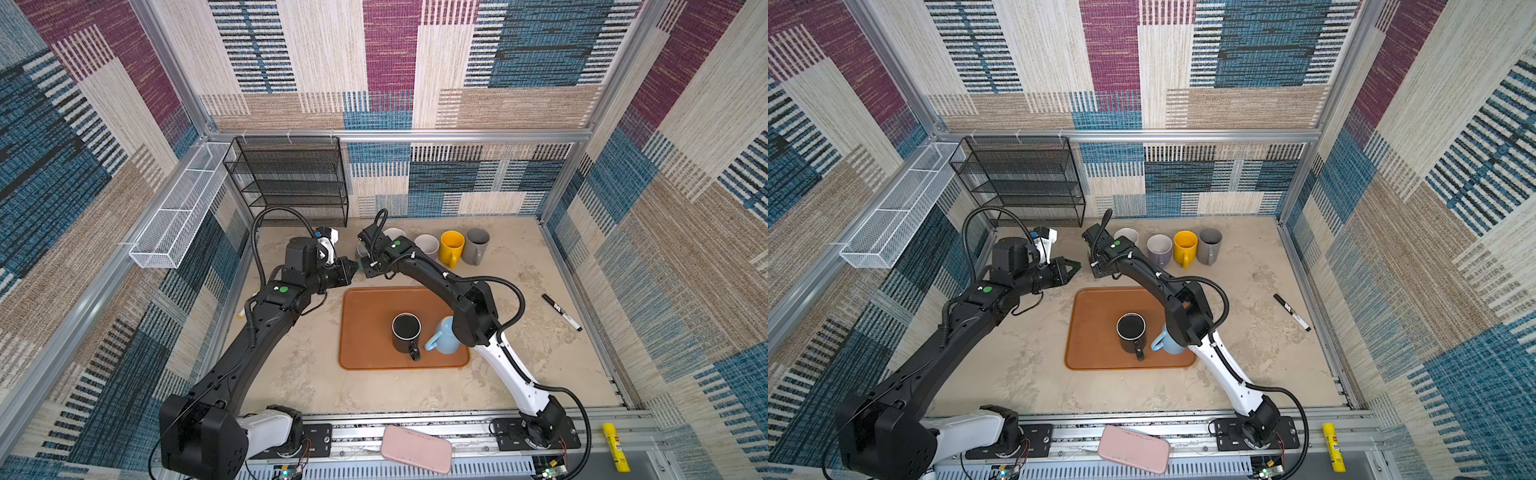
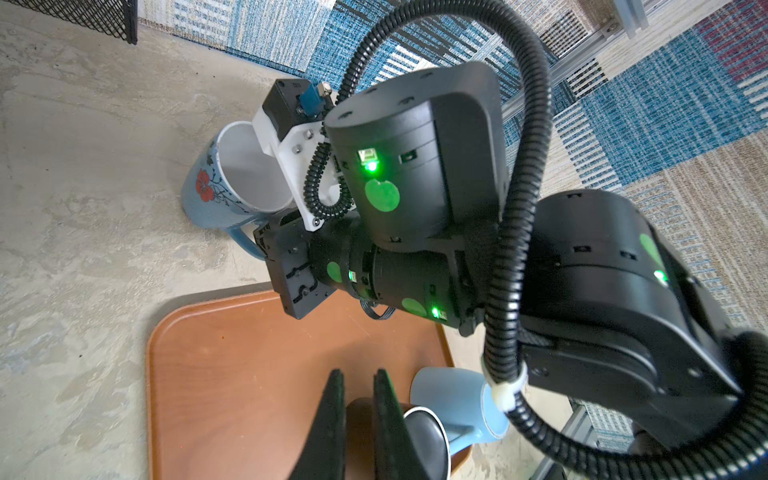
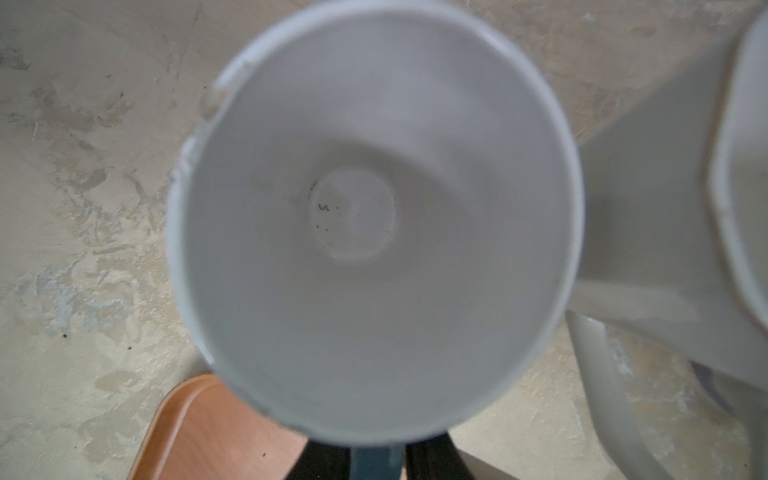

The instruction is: Turn the mug right side up

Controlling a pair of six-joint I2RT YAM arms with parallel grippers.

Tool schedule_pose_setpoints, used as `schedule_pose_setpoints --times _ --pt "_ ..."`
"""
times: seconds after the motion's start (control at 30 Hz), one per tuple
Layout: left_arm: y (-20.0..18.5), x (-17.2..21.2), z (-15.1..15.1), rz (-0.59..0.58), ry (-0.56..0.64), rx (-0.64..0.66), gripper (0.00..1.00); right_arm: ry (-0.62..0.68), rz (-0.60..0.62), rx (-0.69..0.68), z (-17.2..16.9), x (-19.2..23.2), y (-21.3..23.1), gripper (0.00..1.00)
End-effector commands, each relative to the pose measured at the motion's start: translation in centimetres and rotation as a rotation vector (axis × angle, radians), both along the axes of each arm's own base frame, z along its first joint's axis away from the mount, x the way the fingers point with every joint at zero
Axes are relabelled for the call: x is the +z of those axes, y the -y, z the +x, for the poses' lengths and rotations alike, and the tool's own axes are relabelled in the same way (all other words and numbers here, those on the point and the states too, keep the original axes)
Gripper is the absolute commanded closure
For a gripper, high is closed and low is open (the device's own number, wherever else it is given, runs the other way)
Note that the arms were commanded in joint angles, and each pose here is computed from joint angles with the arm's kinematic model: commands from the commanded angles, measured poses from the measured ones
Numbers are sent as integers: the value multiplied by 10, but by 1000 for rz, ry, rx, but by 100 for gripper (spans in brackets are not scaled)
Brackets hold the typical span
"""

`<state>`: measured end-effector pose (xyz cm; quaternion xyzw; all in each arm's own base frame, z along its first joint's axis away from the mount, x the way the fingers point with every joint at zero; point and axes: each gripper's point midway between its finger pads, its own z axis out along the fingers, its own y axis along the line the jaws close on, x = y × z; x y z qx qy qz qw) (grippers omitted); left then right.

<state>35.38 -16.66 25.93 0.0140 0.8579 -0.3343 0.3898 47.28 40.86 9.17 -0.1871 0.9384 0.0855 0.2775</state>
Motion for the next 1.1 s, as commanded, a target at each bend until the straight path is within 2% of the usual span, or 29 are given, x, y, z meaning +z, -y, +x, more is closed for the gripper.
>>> schedule_pose_setpoints --times 0.0,0.4,0.6,0.8,1.07 --pt "-2 0 1 37 32 -16 88 40 38 -12 7 17 -4 74" --pt "-10 -8 5 77 -1 29 88 31 76 11 3 23 -11 73" --pt "-16 -29 11 107 -77 87 87 15 116 36 0 27 -18 69" --pt "-25 -52 18 153 -156 154 79 -9 146 67 -6 28 -23 66" --pt "-33 -82 27 202 -257 229 76 -62 266 168 -27 40 -42 67"
